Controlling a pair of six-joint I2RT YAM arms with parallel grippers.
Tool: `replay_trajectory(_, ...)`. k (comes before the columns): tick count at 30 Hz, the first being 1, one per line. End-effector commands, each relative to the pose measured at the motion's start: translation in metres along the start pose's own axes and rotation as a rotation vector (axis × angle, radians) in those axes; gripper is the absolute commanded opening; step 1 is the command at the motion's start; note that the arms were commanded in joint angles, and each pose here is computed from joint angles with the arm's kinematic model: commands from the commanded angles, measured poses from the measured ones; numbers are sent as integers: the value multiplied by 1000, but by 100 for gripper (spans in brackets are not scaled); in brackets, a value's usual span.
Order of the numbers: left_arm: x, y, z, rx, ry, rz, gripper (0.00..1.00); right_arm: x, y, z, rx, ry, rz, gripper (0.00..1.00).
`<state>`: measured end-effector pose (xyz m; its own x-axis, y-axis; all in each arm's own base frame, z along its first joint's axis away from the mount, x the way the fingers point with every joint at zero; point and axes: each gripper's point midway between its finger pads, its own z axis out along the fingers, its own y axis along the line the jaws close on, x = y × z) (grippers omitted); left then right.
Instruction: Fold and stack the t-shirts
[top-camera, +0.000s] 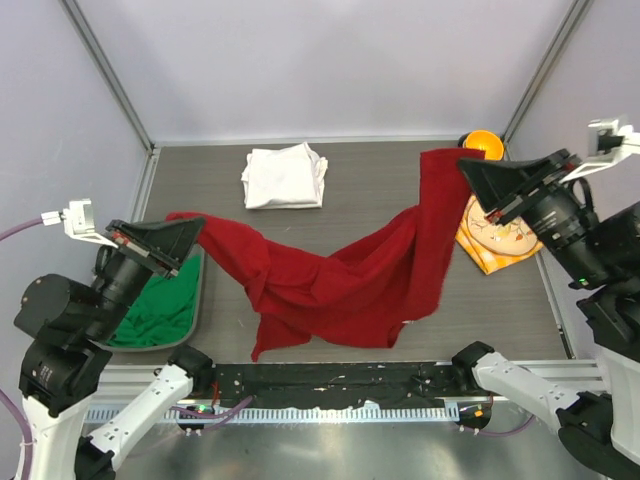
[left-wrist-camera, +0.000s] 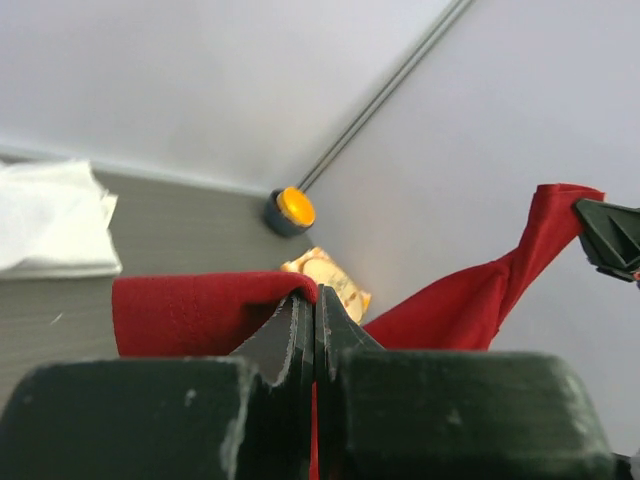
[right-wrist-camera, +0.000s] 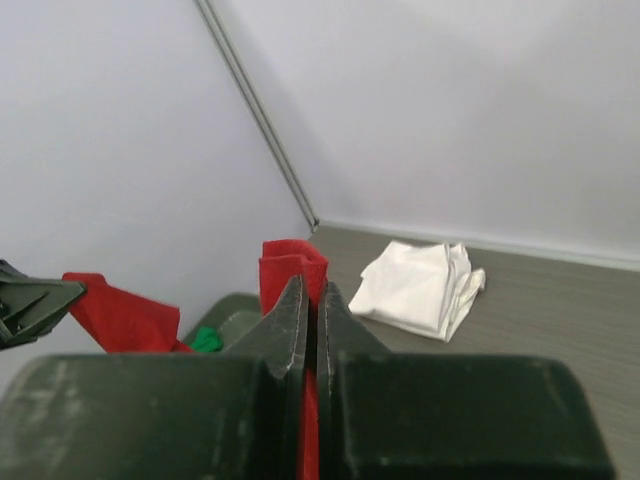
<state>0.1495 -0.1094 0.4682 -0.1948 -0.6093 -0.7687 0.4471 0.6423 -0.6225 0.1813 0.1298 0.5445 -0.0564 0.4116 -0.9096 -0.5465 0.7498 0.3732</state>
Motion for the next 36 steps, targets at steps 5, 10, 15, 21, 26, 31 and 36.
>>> replay_trajectory(5, -23, 0, 54, -32, -80, 25, 0, -14, -37, 35, 203, -36, -70, 1)
replay_trajectory(10, 61, 95, 75, -300, -8, -130, 0, 73, -120, 72, 526, 112, -117, 1)
replay_trajectory(15, 212, 205, 20, -512, 123, -408, 46, 170, -250, 94, 1003, 320, -182, 70)
replay_trajectory(21, 188, 209, -43, -597, 57, -394, 100, 179, -207, 117, 766, 247, -42, 97)
replay_trajectory(26, 137, 157, -10, -522, 124, -276, 100, 209, -122, 141, 473, 395, -72, 98)
replay_trajectory(31, 161, 146, 56, -503, 344, -181, 100, 284, -57, 143, 213, 632, -39, 98)
replay_trajectory(36, 173, 171, 100, -605, 436, -54, 100, 365, -20, 132, 23, 818, 60, 93)
